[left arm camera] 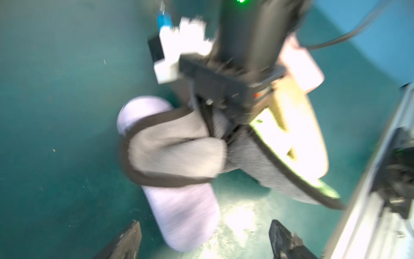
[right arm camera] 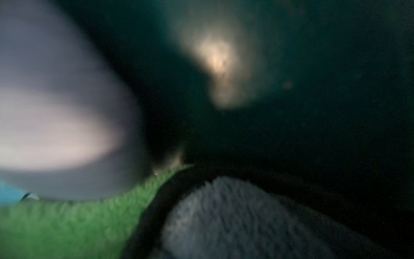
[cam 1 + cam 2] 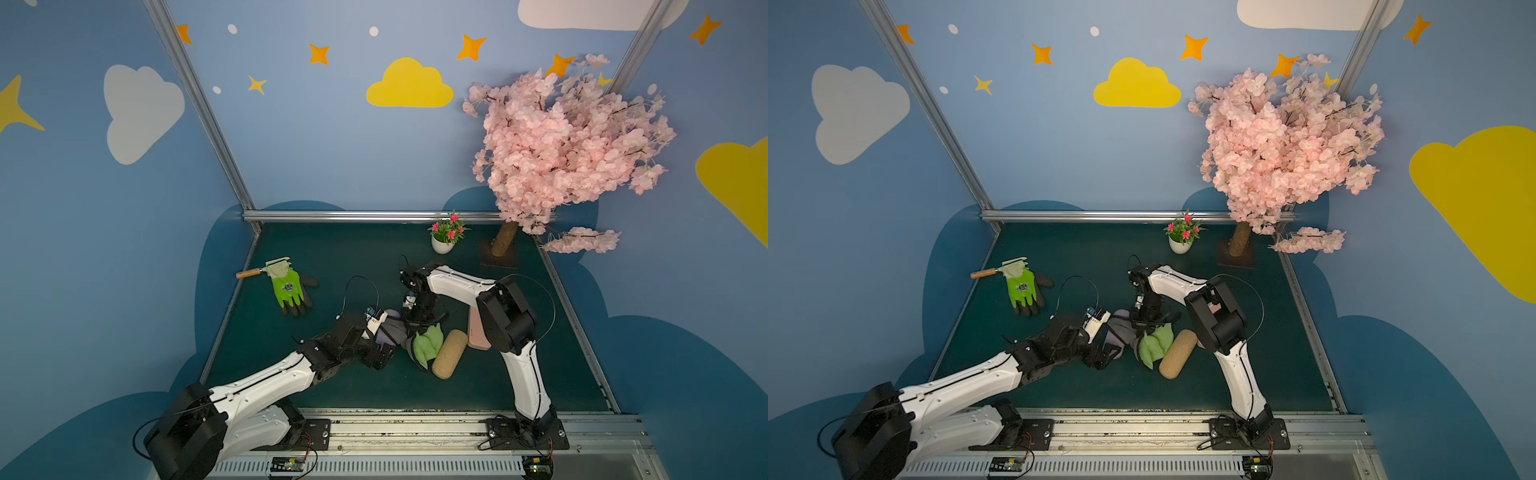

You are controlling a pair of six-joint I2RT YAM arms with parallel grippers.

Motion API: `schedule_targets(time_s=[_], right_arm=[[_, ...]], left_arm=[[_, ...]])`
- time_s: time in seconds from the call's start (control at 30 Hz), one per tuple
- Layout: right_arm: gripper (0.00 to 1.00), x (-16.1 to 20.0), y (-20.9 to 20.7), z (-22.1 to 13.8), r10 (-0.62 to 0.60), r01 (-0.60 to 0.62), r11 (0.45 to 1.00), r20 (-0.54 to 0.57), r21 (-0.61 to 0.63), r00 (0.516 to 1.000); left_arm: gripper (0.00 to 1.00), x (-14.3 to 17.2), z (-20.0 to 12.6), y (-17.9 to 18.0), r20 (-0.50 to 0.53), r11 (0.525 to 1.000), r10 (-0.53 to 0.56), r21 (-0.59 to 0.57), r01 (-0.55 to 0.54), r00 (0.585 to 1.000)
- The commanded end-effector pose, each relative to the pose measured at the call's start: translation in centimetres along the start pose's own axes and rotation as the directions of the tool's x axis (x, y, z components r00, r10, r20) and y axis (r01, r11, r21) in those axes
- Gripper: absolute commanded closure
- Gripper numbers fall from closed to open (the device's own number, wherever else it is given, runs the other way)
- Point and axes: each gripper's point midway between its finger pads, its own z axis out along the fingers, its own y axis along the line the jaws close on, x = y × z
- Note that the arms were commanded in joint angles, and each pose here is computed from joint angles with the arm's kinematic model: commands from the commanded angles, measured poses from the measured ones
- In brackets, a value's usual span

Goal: Wipe the eyeglass case
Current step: Place the eyeglass case at the center of the board, then adjust the eyeglass case at the center of the board.

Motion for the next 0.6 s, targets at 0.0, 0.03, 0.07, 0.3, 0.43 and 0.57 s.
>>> schedule_targets(time_s=[0.0, 0.03, 0.07, 0.3, 0.43, 0.57], right_arm=[[1.0, -0.9, 0.6, -3.9, -0.112, 0.103, 0.992, 0.118, 0.073, 0.987], [1.0, -0.6, 1.8, -5.1, -0.129, 0.127, 0.992, 0.134, 0.025, 0.982], [1.0, -0.4, 2.4, -6.1, -0.132, 0.134, 0.991, 0.149, -0.003, 0.98], [1.0, 0.9, 2.4, -5.7, 0.053, -0.041, 0.993, 0.112, -0.106, 0.992], [1.0, -1.5, 4.4, -3.5, 0.045, -0.033, 0.991, 0.092, -0.133, 0.995], [1.0, -4.3, 9.7, -3.7, -0.062, 0.08, 0.962, 0.077, -0.26, 0.995]], left_arm=[[0.11, -0.1, -1.1, 0.4, -0.013, 0.999, -0.027, -0.036, 0.027, 1.0], [0.11, -0.2, -1.4, 1.1, -0.006, 0.998, -0.03, -0.064, 0.03, 1.0], [0.12, -0.5, -1.7, 1.6, 0.002, 0.996, -0.036, -0.087, 0.036, 0.999], [0.14, -2.6, -4.1, 4.2, 0.052, 0.974, -0.059, -0.215, 0.069, 0.997], [0.14, -4.4, -5.9, 4.7, 0.051, 0.971, -0.039, -0.232, 0.049, 0.998], [0.14, -5.2, -6.6, 4.5, 0.039, 0.977, -0.001, -0.211, 0.009, 0.999]])
